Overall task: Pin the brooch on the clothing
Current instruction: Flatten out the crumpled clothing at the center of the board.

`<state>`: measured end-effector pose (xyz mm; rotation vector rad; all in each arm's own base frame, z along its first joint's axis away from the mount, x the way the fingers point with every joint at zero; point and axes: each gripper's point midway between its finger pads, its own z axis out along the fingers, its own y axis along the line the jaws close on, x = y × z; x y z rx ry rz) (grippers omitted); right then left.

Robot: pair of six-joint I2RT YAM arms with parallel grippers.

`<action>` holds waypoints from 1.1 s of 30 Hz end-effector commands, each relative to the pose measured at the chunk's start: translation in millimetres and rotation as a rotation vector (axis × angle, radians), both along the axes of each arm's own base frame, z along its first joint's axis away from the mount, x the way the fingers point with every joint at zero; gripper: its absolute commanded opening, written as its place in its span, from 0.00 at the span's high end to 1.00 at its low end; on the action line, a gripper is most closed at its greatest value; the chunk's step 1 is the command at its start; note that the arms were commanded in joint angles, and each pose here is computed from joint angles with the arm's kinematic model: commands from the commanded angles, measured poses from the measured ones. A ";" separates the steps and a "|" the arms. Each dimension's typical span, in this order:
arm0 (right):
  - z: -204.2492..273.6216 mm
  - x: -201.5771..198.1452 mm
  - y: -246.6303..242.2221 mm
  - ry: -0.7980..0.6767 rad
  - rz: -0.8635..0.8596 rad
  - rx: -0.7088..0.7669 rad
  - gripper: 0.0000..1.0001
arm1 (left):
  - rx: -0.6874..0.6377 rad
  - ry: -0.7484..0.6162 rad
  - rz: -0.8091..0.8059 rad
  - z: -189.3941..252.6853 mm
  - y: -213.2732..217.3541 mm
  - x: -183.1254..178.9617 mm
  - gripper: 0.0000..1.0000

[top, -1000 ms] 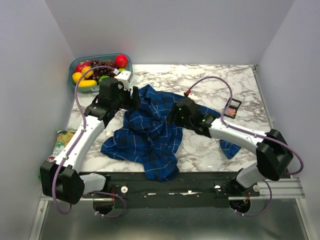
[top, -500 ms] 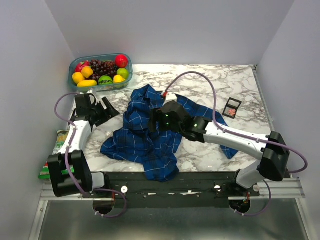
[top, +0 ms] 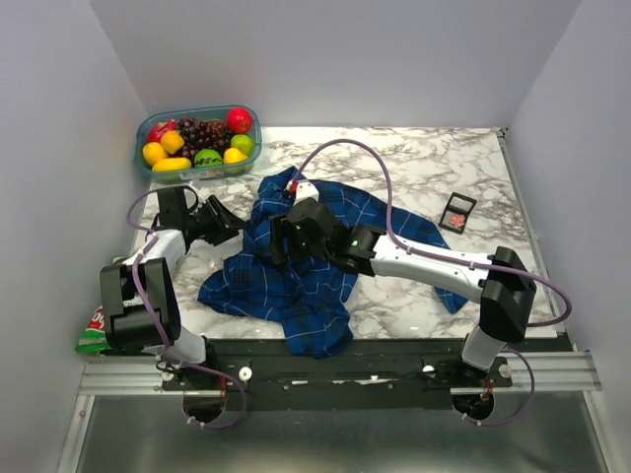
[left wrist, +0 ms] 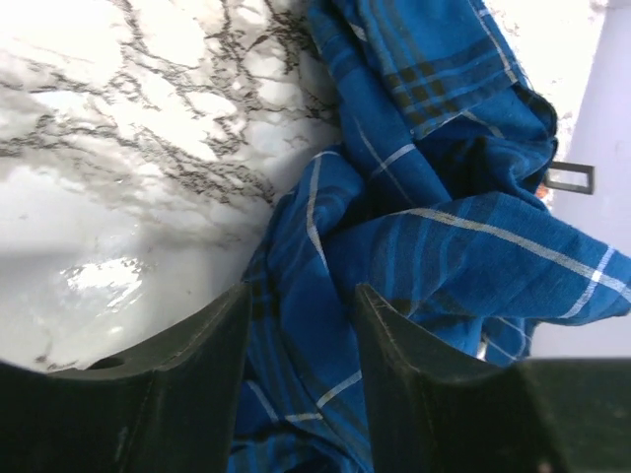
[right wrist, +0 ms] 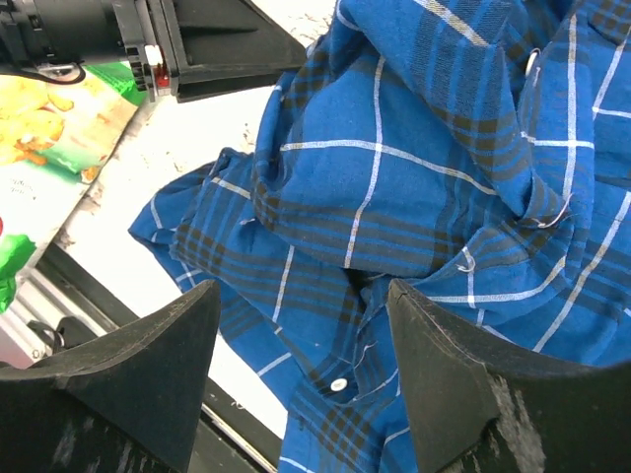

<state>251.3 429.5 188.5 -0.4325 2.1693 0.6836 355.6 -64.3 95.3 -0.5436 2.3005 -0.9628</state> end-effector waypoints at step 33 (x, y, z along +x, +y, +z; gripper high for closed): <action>-143.7 71.7 -316.0 0.300 -0.757 -0.523 0.07 | 0.189 -0.280 0.008 68.9 9.0 6.2 1.00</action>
